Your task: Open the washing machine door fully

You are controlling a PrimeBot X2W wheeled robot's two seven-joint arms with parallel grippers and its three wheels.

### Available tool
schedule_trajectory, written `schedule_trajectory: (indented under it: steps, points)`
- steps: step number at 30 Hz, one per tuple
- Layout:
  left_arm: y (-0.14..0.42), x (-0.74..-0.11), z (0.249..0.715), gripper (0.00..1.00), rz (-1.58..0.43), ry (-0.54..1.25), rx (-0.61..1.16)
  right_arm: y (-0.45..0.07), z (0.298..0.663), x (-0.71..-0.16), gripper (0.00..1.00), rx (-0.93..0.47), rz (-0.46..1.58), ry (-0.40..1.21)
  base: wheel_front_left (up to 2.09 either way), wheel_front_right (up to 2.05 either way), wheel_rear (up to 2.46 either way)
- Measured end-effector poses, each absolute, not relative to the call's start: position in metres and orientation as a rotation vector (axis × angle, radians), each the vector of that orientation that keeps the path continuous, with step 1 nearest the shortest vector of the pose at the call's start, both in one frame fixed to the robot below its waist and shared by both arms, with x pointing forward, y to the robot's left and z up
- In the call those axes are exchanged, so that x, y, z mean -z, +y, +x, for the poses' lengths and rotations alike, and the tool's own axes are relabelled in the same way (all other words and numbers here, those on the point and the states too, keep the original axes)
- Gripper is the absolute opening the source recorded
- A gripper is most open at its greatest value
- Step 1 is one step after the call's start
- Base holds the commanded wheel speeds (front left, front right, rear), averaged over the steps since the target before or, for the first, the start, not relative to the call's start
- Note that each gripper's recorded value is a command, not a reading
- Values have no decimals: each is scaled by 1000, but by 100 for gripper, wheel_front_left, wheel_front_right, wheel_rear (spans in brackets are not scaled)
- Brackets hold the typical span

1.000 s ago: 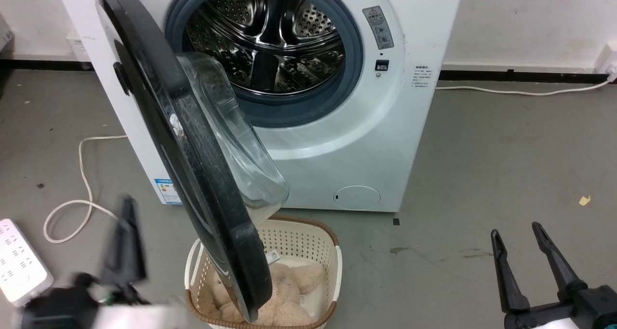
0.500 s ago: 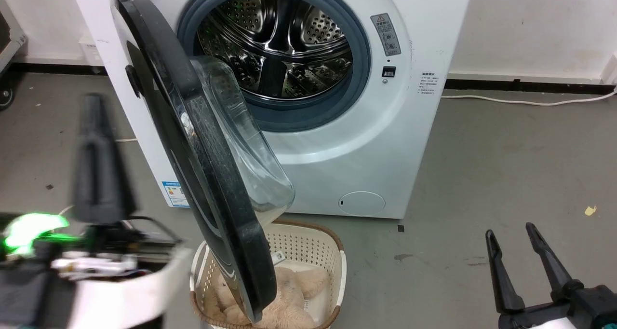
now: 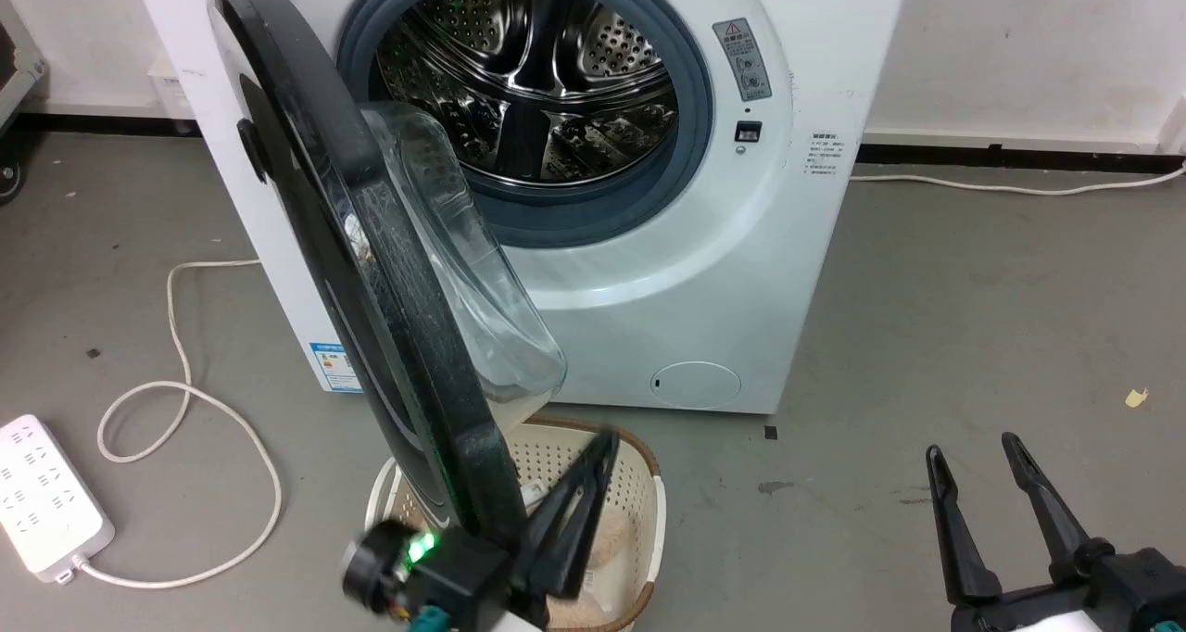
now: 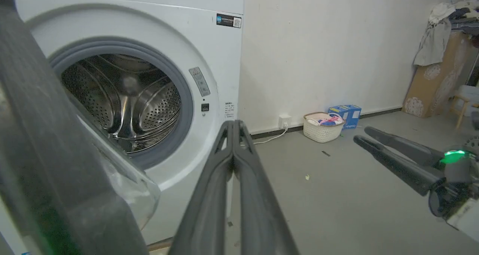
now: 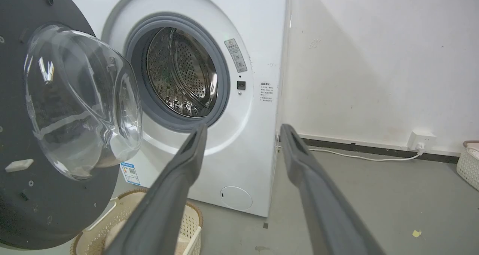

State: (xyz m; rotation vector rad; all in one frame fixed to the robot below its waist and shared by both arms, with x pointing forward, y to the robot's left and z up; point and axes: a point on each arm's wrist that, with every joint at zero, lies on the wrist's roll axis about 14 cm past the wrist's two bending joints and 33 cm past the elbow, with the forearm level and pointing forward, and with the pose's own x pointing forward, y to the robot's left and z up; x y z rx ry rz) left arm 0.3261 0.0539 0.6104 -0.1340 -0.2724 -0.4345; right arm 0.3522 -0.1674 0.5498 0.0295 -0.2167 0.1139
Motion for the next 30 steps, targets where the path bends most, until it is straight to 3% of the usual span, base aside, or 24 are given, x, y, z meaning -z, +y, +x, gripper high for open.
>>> schedule_trajectory:
  steps: [7,19,26,30]
  points:
    - [65,-543,334,0,-131,-73,366,-168,354,-550,100,-112,38,-216,0,0,0]
    - [121,-511,332,0,-152,-16,166,-136,367,-541,100,-207,53,-187,0,0,0]
    - [181,-507,315,0,-126,-14,-14,-99,376,-543,100,-315,77,-187,0,0,0]
    - [244,-506,295,0,-93,-9,-200,-72,382,-540,100,-394,88,-175,0,0,0]
